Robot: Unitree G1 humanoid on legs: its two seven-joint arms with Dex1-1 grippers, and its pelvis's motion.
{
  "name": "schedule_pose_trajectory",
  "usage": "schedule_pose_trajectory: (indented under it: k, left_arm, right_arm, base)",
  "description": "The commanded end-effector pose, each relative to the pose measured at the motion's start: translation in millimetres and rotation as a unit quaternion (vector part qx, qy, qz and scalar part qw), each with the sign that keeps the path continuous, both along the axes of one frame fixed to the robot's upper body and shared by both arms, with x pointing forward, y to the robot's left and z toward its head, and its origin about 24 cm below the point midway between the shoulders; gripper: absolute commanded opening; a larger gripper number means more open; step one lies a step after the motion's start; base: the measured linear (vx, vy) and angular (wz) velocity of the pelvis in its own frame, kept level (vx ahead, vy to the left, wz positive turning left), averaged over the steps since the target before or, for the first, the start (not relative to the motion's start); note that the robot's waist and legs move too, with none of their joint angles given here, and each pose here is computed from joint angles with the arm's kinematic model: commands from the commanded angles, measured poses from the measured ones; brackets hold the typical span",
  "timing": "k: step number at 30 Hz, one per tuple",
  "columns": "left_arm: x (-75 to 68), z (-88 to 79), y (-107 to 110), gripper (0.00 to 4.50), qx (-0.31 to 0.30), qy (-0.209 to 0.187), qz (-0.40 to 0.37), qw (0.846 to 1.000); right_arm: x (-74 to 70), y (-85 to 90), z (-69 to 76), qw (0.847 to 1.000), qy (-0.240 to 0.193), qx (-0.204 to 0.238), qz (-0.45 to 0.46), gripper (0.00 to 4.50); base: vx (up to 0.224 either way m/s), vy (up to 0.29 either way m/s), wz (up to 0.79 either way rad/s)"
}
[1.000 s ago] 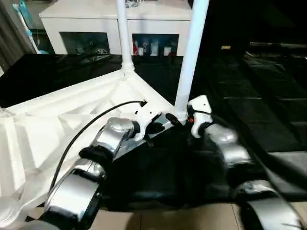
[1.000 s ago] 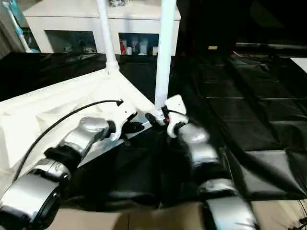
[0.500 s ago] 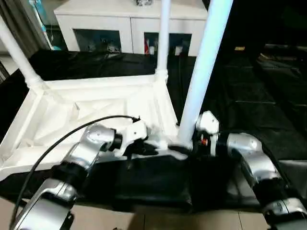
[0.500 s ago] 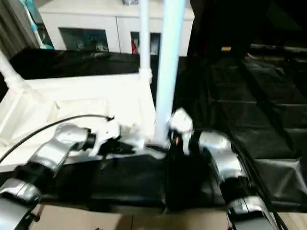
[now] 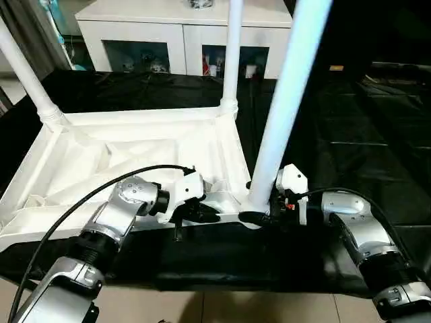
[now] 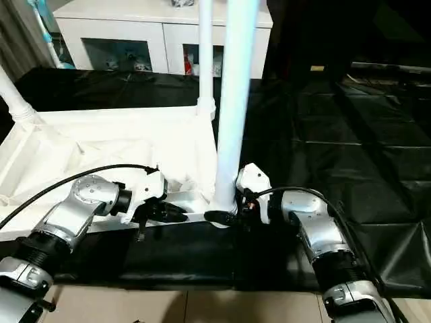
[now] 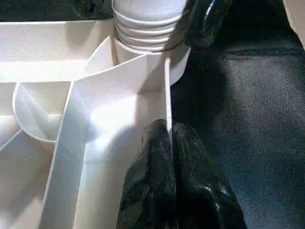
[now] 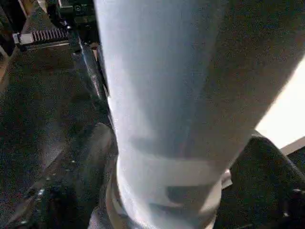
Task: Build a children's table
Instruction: Rotate leg to tighten
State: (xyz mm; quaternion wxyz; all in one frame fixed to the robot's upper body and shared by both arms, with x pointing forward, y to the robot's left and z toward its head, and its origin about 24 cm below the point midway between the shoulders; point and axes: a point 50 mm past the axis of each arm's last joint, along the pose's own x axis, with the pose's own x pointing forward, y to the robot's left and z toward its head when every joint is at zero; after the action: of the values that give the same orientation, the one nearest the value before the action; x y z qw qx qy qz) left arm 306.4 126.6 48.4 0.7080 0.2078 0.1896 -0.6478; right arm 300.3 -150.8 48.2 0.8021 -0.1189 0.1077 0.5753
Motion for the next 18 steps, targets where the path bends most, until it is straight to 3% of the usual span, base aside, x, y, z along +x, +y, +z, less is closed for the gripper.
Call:
schedule_pose_trajectory:
  k: [1, 5, 6, 18]
  left_arm:
    - [-7.9, -12.4, -0.8, 0.00, 0.028, 0.027, -0.017, 0.999]
    - [-8.2, -12.4, -0.2, 0.00, 0.029, 0.028, -0.016, 0.999]
    - [-8.4, -12.6, 0.4, 0.00, 0.030, 0.028, -0.015, 0.999]
    - [-9.3, -13.0, 3.2, 0.00, 0.032, 0.034, -0.010, 0.999]
  right_arm:
    - [0.5, -1.6, 0.4, 1.000, 0.004, -0.008, 0.005, 3.36]
    - [-0.3, -2.0, -1.9, 1.000, 0.002, -0.020, 0.013, 3.15]
    - [-0.8, -1.9, -2.8, 1.000, 0.004, -0.021, 0.014, 2.89]
    - [0.2, 0.4, -4.3, 1.000, 0.010, -0.013, 0.013, 2.64]
  base:
    - [0.000, 0.000, 0.00]
    - [0.000, 0.000, 0.00]
    - [0.000, 0.000, 0.00]
    - [0.000, 0.000, 0.00]
